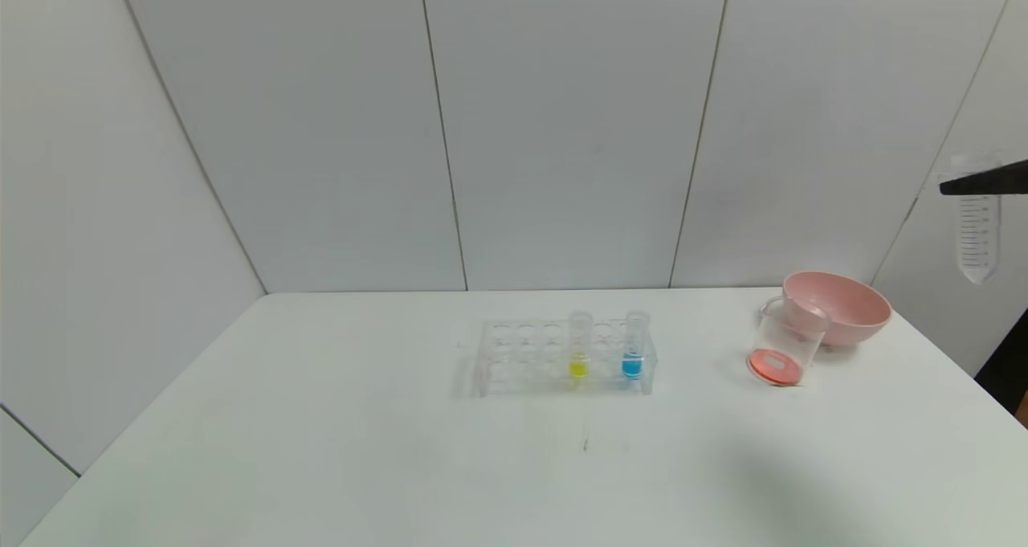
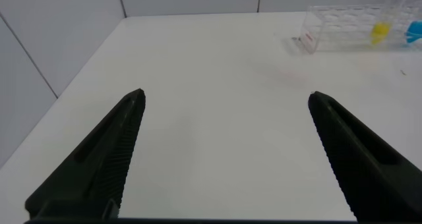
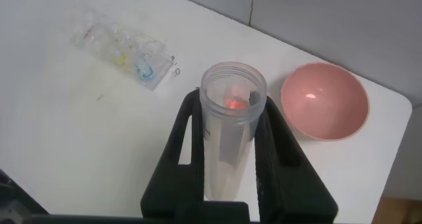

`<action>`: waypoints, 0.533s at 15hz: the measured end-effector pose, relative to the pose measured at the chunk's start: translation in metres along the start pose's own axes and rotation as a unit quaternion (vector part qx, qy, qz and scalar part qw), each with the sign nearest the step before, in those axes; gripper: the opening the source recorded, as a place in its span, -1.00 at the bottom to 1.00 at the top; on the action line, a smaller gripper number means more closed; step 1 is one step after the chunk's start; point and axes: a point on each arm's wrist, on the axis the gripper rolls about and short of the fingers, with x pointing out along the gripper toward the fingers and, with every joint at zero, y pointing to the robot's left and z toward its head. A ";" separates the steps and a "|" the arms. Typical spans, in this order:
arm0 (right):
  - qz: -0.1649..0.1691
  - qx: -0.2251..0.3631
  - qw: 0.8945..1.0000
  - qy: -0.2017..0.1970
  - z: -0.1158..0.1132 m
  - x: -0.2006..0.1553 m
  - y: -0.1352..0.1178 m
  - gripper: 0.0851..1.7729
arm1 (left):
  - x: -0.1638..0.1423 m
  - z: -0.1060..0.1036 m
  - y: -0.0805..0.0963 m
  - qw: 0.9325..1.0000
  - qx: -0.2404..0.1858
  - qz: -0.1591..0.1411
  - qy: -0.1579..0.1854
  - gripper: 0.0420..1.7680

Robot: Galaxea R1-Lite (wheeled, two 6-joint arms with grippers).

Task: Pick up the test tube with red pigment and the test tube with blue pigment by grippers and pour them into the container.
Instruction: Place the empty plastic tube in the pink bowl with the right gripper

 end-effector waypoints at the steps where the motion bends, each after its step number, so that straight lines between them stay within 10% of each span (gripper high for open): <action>1: -0.009 0.009 1.000 -0.008 -0.005 -0.005 0.000 -0.51 | 0.000 0.000 0.000 1.000 0.000 0.000 0.000 1.00; 8: -0.108 0.026 0.982 -0.152 -0.050 -0.009 -0.008 -0.51 | 0.000 0.000 0.000 1.000 0.000 0.000 0.000 1.00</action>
